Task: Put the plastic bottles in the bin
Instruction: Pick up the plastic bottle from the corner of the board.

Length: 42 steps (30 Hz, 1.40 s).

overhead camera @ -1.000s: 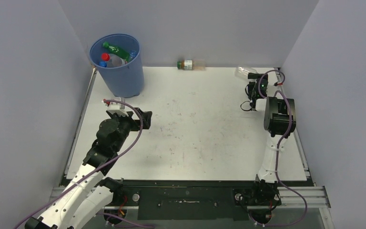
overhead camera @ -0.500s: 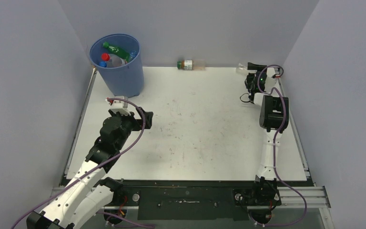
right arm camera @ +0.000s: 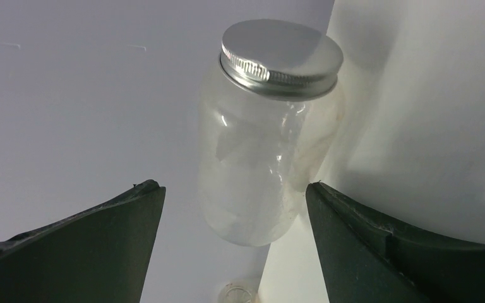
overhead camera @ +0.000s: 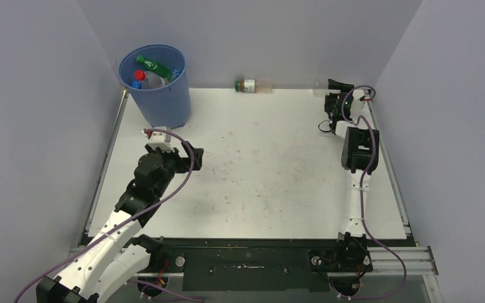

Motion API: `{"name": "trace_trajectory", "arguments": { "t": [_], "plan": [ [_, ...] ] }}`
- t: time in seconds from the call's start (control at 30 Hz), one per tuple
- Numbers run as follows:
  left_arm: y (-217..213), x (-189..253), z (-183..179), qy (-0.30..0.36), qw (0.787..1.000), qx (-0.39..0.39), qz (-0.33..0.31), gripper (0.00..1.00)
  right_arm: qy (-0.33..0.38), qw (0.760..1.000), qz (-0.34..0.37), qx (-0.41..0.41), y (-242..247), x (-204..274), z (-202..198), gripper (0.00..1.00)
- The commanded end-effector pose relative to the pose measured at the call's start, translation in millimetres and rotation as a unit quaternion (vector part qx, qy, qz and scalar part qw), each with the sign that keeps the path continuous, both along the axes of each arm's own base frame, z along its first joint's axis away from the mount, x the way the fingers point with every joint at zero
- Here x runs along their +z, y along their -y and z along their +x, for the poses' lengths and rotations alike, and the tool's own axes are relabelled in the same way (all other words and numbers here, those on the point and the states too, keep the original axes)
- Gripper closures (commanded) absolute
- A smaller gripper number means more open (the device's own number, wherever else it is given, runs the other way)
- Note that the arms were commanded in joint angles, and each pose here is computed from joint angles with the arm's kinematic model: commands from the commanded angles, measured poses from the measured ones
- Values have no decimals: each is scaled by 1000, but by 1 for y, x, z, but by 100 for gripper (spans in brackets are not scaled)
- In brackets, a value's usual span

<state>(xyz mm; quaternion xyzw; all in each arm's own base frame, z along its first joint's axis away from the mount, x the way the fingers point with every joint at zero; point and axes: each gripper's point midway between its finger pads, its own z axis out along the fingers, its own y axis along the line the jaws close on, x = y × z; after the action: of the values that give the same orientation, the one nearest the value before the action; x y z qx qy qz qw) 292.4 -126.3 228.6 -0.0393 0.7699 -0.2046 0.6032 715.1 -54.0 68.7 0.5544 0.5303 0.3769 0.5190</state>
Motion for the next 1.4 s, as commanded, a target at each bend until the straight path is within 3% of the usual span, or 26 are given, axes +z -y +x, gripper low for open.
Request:
{"name": "trace_trajectory", "arguments": {
  "t": [0.0,0.27,0.43,0.57,0.8,0.93,1.13,1.37],
  "plan": [
    [0,10,6,20,1000,2,-9,4,-144,990,10,-3,3,-117,-22,16],
    [0,6,8,13,1000,3,-7,4,-154,988,12,8,-1,-133,-14,21],
    [1,6,9,13,1000,0,-9,4,-159,987,-1,32,-9,-136,-12,13],
    [2,5,9,11,1000,-3,-10,4,-159,987,2,37,-11,-138,-10,12],
    [2,6,9,12,1000,-4,-11,4,-145,988,12,41,-16,-140,-14,41],
    [3,8,9,14,1000,-5,-15,4,-133,990,19,44,-17,-132,-20,52],
    [3,15,4,25,999,-9,-24,4,-101,993,19,54,-22,-100,-33,61],
    [1,29,-2,47,998,-8,-42,4,-58,995,-5,76,-38,-37,-61,63]
  ]
}}
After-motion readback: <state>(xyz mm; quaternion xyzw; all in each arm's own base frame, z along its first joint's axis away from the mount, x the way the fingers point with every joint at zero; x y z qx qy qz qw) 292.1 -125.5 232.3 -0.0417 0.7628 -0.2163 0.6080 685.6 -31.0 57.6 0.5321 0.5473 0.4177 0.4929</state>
